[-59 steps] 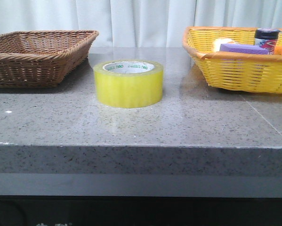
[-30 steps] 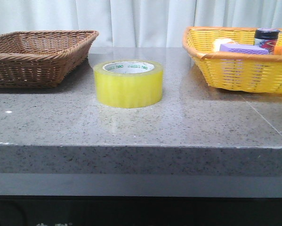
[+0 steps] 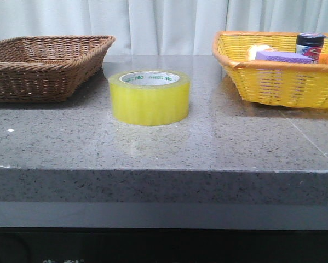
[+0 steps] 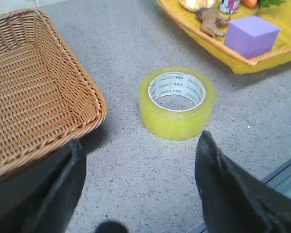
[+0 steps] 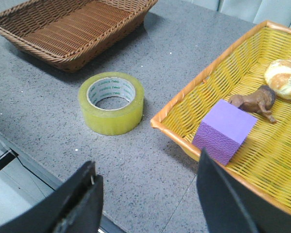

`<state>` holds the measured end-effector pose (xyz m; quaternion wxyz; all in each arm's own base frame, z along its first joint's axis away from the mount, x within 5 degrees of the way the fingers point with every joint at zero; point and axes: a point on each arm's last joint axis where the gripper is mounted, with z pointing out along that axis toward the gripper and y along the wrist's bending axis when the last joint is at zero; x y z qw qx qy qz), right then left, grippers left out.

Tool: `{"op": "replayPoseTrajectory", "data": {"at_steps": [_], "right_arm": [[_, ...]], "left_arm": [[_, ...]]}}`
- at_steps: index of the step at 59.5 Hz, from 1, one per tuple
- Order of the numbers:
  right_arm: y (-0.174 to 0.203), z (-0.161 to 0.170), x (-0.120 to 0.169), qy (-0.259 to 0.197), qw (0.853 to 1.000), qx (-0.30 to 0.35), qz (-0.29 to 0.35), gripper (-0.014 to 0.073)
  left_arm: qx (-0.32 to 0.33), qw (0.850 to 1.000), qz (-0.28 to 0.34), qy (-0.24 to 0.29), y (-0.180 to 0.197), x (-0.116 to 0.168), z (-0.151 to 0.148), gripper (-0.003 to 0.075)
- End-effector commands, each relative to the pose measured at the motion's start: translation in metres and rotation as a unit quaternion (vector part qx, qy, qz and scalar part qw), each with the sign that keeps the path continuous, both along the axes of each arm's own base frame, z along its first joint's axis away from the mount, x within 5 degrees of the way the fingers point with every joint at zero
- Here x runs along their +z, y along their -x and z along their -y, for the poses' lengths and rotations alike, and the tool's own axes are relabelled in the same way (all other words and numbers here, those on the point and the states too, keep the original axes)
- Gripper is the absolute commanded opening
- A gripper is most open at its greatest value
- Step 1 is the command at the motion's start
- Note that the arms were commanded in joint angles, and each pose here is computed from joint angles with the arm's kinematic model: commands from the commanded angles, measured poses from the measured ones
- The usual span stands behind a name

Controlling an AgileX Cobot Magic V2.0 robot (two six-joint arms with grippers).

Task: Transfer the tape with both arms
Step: 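Move the left gripper down over the tape roll on the table, then close the left gripper on the rim of the tape roll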

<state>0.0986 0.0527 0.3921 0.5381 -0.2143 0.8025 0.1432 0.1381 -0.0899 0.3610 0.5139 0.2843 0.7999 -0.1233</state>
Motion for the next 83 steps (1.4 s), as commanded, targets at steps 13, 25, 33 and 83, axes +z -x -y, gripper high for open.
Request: {"op": "replayPoseTrajectory", "data": {"at_steps": [13,25,33,83], "right_arm": [[0.006,0.003,0.011,-0.016,0.999,-0.003,0.029,0.0447],[0.006,0.003,0.011,-0.016,0.999,-0.003,0.029,0.0447],[0.006,0.003,0.011,-0.016,0.999,-0.003,0.029,0.0447],[0.006,0.003,0.011,-0.016,0.999,-0.003,0.029,0.0447]], "left_arm": [[-0.031,0.998,0.009,-0.046,-0.041,0.039,0.03,0.047],[-0.078,0.992,-0.017,-0.101,-0.074,0.039,0.067,0.047],[-0.13,0.98,-0.042,-0.146,-0.087,0.028,0.104,0.047],[-0.172,0.936,-0.215,-0.221,-0.161,-0.051,0.204,0.0468]]}}
